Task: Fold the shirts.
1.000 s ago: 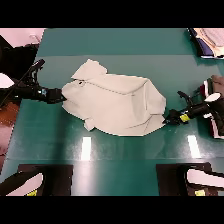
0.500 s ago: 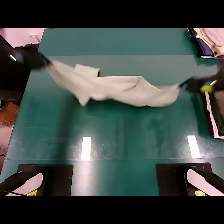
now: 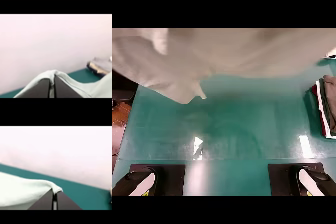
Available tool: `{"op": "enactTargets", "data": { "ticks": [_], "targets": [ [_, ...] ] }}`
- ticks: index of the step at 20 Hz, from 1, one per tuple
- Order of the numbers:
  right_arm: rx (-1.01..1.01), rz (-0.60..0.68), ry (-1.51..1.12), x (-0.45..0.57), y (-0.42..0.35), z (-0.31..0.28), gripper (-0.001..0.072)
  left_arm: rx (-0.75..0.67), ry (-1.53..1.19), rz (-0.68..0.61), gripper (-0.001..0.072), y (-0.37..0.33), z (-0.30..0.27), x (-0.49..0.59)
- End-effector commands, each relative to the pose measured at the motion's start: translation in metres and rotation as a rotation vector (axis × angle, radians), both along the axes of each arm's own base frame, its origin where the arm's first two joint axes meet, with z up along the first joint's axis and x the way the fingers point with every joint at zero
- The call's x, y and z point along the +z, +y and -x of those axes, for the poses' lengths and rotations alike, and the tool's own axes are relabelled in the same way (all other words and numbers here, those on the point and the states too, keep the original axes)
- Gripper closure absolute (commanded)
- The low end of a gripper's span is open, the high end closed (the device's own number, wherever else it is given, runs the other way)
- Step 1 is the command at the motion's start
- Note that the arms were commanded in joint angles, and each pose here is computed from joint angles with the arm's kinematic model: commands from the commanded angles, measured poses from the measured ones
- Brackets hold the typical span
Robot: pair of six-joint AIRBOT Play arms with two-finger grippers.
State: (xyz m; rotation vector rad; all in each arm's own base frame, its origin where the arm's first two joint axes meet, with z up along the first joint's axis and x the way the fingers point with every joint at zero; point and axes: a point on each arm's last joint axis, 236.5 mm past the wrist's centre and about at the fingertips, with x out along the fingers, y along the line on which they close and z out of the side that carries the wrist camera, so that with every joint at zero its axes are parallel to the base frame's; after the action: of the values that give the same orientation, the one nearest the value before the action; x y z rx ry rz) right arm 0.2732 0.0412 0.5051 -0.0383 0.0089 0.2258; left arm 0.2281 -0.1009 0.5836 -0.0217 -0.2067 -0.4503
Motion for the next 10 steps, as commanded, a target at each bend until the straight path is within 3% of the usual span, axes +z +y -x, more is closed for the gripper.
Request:
{"op": "enactTargets", "data": {
  "ticks": [1, 5, 10],
  "targets": [
    [-0.182, 0.046, -0.091, 0.039, -0.027, 0.050, 0.0700, 0.004, -0.187, 0.047, 0.0679, 0.002, 0.082, 0.043],
    [-0.289, 0.065, 0.023, 0.020, -0.054, 0.048, 0.0701, 0.009, -0.143, 0.043, 0.0679, 0.002, 0.080, 0.032],
    [-0.269, 0.043, 0.512, -0.117, -0.079, -0.034, 0.0701, -0.011, 0.401, 0.036, 0.0679, 0.000, -0.056, -0.119]
  ]
}}
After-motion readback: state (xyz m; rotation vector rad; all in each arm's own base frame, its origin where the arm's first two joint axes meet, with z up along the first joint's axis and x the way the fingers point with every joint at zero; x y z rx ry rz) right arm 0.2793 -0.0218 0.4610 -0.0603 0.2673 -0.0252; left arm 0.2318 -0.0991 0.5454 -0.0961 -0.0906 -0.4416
